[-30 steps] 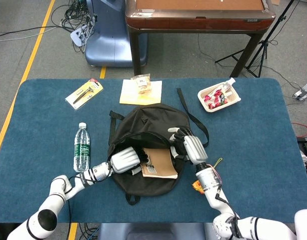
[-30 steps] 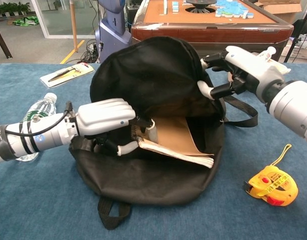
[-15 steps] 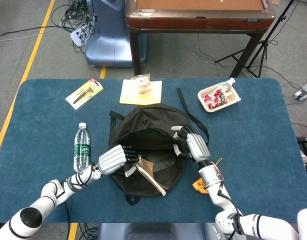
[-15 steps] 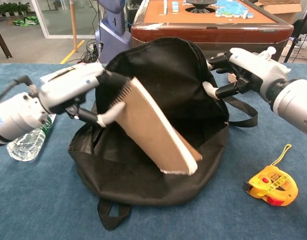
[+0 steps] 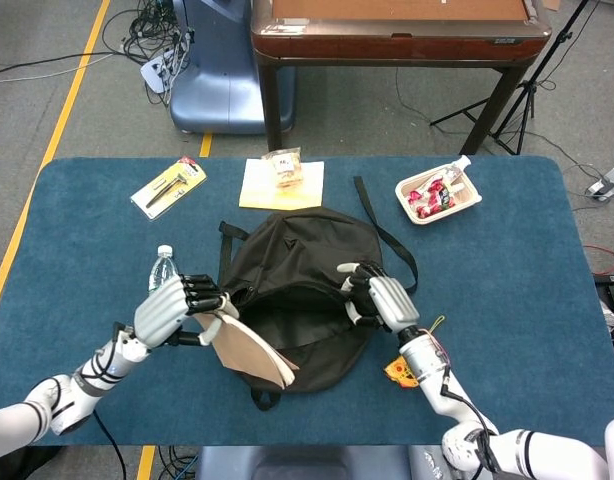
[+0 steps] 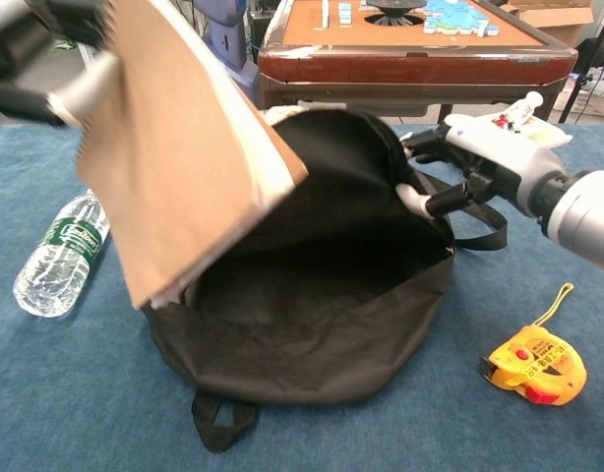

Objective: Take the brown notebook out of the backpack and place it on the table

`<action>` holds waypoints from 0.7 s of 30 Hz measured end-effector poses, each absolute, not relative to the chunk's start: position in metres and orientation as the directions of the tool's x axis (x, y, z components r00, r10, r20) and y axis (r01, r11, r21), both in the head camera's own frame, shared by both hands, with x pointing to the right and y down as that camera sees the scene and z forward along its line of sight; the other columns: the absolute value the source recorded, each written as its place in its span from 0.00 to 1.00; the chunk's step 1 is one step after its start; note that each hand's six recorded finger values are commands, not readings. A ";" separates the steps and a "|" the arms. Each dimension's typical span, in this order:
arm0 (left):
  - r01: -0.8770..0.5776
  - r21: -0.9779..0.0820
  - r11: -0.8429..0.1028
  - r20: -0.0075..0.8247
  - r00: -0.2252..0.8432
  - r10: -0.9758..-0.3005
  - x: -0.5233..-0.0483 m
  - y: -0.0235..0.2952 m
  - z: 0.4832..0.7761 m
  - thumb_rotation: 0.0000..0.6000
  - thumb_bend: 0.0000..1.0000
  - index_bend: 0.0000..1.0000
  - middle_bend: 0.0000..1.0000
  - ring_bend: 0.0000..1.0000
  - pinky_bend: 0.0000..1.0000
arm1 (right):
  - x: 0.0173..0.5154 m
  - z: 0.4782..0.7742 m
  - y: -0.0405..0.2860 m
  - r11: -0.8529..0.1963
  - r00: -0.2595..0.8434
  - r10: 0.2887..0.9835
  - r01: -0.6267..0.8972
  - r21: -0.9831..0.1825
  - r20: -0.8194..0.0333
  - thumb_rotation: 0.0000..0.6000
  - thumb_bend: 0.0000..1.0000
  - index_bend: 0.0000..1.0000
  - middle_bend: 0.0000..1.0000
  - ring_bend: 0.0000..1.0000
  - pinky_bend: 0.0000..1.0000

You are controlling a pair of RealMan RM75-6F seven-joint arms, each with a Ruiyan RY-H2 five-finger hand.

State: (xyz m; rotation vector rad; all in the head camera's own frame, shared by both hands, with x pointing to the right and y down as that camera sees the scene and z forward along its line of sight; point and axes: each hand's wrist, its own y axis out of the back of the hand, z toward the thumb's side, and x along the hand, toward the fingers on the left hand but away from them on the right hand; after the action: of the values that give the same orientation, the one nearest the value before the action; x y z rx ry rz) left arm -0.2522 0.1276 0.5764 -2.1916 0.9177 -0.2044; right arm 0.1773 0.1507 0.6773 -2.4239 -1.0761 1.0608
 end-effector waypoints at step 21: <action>-0.414 -0.846 -0.336 0.054 0.559 -0.827 -0.304 0.067 0.562 1.00 0.55 0.62 0.74 0.59 0.57 | 0.210 0.639 0.190 -0.734 0.596 0.613 0.187 -0.653 -0.519 1.00 0.00 0.00 0.00 0.00 0.01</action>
State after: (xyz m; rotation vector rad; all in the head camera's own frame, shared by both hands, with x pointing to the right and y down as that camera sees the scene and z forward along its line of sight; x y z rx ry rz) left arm -0.3042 0.0668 0.5620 -1.9554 1.0007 -0.6223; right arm 0.2102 0.1898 0.6387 -2.2775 -0.6320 1.0277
